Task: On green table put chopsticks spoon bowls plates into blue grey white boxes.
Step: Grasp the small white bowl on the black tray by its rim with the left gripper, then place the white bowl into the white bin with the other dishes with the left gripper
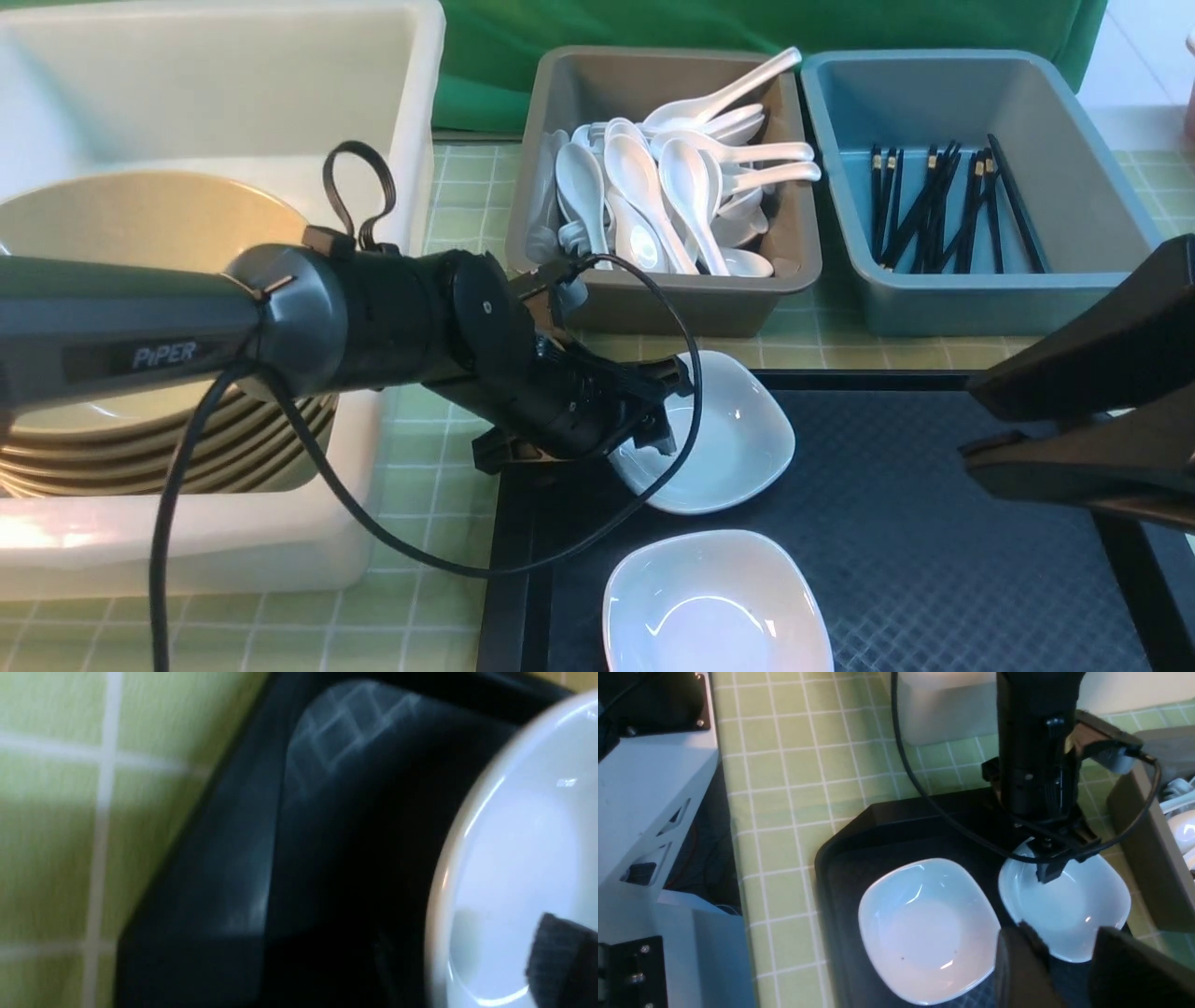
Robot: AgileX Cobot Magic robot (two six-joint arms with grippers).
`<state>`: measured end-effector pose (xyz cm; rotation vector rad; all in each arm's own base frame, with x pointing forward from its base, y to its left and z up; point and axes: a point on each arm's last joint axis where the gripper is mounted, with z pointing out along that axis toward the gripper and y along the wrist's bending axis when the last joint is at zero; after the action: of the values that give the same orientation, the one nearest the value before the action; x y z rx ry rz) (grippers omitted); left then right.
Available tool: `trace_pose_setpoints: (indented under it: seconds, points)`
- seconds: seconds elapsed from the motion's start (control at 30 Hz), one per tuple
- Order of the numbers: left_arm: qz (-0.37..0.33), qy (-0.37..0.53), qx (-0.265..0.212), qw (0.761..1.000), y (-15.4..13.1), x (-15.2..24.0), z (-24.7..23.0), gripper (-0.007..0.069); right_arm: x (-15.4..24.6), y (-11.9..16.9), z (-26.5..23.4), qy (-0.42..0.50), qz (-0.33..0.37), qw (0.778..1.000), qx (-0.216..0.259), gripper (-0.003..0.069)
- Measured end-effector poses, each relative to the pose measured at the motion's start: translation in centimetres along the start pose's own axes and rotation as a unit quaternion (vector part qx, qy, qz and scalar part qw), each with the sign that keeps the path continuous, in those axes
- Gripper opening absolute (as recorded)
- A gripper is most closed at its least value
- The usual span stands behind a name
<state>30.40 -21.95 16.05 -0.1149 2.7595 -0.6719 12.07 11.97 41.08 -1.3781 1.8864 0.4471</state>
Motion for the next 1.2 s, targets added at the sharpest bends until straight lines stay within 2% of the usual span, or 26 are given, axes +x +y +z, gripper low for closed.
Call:
trace_pose_setpoints:
  seconds: [0.2, 0.27, 0.43, 0.63, 0.8, 0.83, 0.97, 1.1, 1.2]
  points:
    - [0.000, -0.005, -0.002, 1.000, 0.5, -0.5, -0.2, 0.0041, 0.1, 0.1, 0.0, 0.008, 0.000, 1.000, -0.007, 0.0229]
    - [0.000, -0.011, 0.001, 1.000, 0.6, -0.8, -0.6, 0.0021, 0.2, 0.2, 0.0, 0.010, 0.000, 1.000, -0.009, 0.0231]
    - [0.047, -0.028, 0.021, 0.998, -0.4, -1.1, -3.4, 0.0015, 0.2, 0.2, 0.0, 0.012, 0.000, 1.000, -0.010, 0.0236]
    - [0.115, -0.066, 0.067, 0.989, -2.6, -0.5, -10.7, 0.0015, -0.1, 0.1, -0.4, -0.010, -0.001, 1.000, 0.007, 0.0236]
    - [0.144, -0.113, 0.096, 0.978, -3.0, 0.2, -16.9, 0.0015, -0.9, -0.2, -0.6, -0.059, 0.014, 0.998, 0.029, 0.0236]
    - [0.142, -0.137, 0.101, 0.975, -2.4, 0.2, -19.5, 0.0015, -1.2, -0.4, -0.6, -0.078, 0.018, 0.996, 0.036, 0.0236]
    - [0.125, -0.188, 0.093, 0.970, -0.1, 0.6, -24.8, 0.0015, -1.7, -0.5, -0.6, -0.100, 0.006, 0.994, 0.038, 0.0236]
    - [0.082, -0.228, 0.037, 0.970, 3.9, 1.1, -29.3, 0.0015, -2.4, -0.8, 0.3, -0.124, -0.016, 0.992, 0.026, 0.0230]
    - [0.023, -0.258, -0.017, 0.966, 7.3, 0.9, -31.4, 0.0015, -3.0, -1.2, 1.5, -0.127, -0.031, 0.991, 0.007, 0.0180]
